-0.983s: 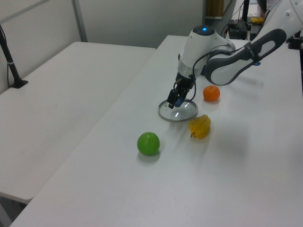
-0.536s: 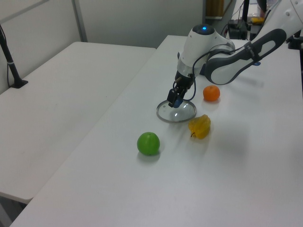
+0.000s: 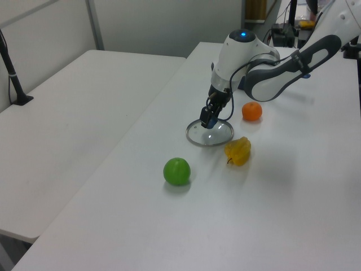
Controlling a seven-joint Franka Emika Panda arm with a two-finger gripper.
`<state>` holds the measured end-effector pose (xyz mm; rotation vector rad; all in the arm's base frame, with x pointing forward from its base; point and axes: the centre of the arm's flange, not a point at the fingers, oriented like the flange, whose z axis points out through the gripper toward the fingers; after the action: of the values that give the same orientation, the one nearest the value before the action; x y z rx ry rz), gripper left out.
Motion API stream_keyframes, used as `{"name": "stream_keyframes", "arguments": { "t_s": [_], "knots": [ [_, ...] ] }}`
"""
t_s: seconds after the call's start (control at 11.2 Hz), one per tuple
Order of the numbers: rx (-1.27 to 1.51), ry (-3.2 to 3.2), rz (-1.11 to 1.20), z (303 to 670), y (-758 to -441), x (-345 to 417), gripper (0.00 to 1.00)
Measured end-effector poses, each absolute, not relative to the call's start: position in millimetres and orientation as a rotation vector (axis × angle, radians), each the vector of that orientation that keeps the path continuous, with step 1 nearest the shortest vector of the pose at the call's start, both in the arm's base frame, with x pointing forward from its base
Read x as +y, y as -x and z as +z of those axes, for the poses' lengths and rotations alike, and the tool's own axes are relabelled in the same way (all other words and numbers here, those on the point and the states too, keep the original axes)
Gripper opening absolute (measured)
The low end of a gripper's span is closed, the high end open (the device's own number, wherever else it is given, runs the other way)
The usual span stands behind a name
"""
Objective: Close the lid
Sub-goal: 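Lift the glass lid by the knob and carry it over the saucepan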
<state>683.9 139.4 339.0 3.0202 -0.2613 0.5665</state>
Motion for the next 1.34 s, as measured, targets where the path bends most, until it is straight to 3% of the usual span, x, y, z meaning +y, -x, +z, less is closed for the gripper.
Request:
{"name": "stream_keyframes", "arguments": {
  "t_s": [0.27, 0.63, 0.98, 1.34],
  "knots": [
    [-0.282, -3.011, 0.557, 349.7, -685.6, 132.0, 0.67],
    [-0.402, -2.954, 0.514, 418.7, -690.9, 81.4, 0.67],
    [-0.466, -2.868, 0.496, 476.8, -700.0, -68.7, 0.67],
    [-0.589, -2.893, 0.456, 470.5, -678.8, -219.0, 0.67]
  ]
}}
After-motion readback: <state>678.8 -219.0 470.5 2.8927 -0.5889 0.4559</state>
